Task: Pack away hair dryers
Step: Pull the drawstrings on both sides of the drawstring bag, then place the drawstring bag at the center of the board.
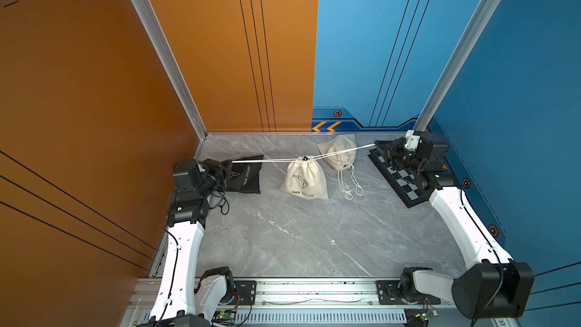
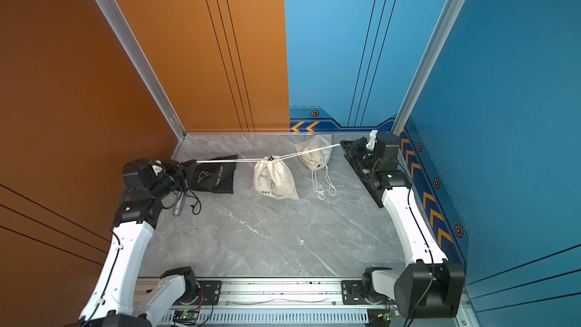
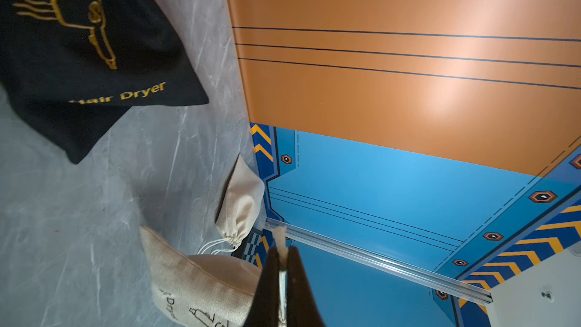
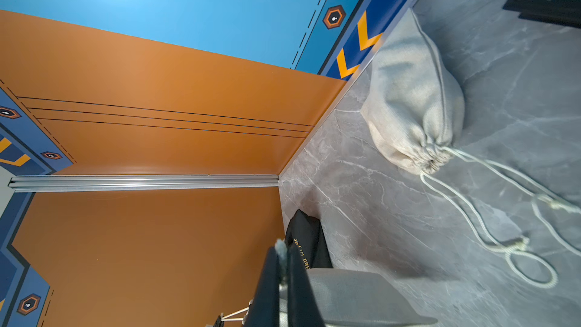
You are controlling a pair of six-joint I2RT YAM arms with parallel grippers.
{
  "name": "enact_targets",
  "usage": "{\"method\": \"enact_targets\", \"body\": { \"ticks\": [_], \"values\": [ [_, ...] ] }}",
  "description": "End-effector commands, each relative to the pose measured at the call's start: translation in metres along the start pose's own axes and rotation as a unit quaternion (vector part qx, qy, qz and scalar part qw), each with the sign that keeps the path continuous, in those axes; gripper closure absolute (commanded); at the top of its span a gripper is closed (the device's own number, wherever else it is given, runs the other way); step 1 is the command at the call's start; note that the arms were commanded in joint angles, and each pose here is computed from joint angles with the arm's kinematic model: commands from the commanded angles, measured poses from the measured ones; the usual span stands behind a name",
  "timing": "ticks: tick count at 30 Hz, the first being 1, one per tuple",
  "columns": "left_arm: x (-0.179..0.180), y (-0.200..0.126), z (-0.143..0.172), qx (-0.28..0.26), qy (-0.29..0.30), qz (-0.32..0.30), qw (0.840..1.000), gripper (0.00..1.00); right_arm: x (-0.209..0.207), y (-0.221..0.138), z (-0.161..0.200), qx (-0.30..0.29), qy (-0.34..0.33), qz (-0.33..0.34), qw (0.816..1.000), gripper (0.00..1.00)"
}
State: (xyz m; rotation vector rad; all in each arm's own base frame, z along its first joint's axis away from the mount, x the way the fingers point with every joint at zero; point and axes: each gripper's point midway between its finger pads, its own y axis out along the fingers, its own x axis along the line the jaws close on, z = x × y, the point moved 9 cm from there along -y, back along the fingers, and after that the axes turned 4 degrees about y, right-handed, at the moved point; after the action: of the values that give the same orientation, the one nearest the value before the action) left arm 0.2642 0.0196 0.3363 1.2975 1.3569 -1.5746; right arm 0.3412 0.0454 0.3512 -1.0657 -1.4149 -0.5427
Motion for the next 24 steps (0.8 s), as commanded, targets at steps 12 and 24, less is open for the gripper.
{"method": "enact_targets", "body": {
  "ticks": [12, 24],
  "values": [
    [-0.094, 0.126, -0.053, -0.023, 0.060, 0.158, 0.985, 1.00, 0.111, 0.167, -0.062, 0.015, -0.034, -0.202, 0.979, 1.00],
    [-0.037, 0.165, -0.021, 0.050, 0.063, 0.095, 0.992, 1.00, 0.065, 0.222, -0.031, 0.157, -0.054, -0.155, 0.974, 1.00]
  ]
}}
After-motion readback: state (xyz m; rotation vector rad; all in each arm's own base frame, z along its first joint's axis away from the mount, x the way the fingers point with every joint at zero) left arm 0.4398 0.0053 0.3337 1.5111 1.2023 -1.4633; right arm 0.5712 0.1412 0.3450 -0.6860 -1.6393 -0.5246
